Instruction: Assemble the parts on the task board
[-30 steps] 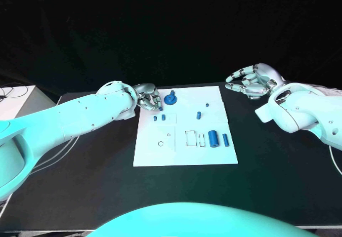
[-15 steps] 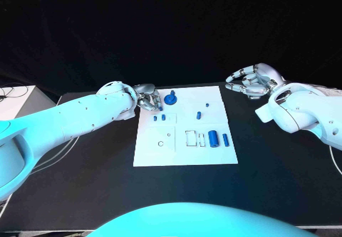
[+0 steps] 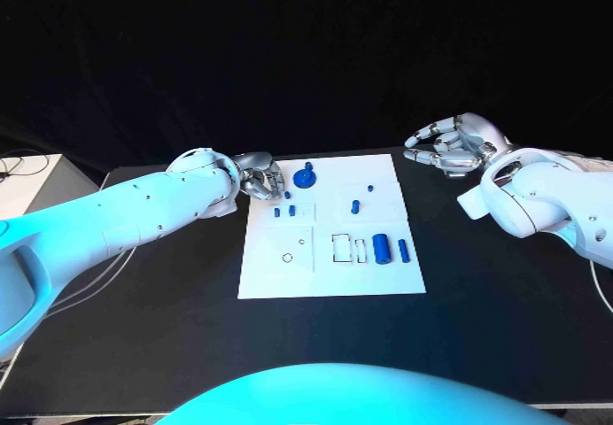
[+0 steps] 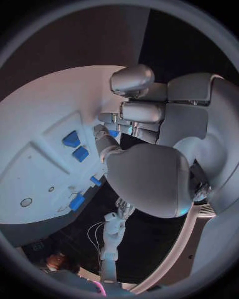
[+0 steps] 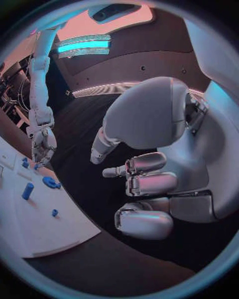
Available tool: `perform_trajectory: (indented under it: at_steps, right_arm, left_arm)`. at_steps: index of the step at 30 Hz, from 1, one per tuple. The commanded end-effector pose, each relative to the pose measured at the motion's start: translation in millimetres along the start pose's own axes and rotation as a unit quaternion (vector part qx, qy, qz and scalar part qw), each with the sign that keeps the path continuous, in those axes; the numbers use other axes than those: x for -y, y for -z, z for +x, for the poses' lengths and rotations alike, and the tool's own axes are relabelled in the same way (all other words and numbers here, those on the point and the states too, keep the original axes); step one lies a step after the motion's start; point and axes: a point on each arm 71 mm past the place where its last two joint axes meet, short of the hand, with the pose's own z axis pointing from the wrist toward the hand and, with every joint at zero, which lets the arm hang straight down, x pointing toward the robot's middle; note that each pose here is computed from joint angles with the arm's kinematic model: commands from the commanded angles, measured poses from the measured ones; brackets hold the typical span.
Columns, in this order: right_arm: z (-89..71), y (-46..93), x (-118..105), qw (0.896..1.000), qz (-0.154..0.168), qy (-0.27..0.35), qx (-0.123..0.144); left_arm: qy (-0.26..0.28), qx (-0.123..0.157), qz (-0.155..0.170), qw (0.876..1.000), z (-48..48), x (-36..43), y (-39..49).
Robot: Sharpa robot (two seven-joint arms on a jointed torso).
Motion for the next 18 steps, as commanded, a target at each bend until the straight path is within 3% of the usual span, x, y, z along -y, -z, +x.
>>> perform_trajectory:
  at_steps: [1, 7, 11, 18]
  right_arm:
    - [-1.2, -0.8, 0, 1.000, -0.004, 0.007, 0.004]
    - [-5.2, -3.4, 2, 1.000, -0.005, 0.023, 0.013]
    - [-7.5, -6.4, 4, 0.999, -0.009, 0.045, 0.015]
    - [-5.7, -16.1, 3, 0.991, -0.027, 0.132, 0.007]
  left_arm:
    - [0.010, 0.017, 0.003, 1.000, -5.5, -0.6, 1.8]
    - [0.101, 0.060, 0.008, 0.993, -21.5, -9.2, 9.4]
    - [0.192, 0.089, 0.020, 0.977, -27.6, -16.1, 19.5]
    - [0.398, 0.106, 0.059, 0.909, -17.8, -22.4, 42.6]
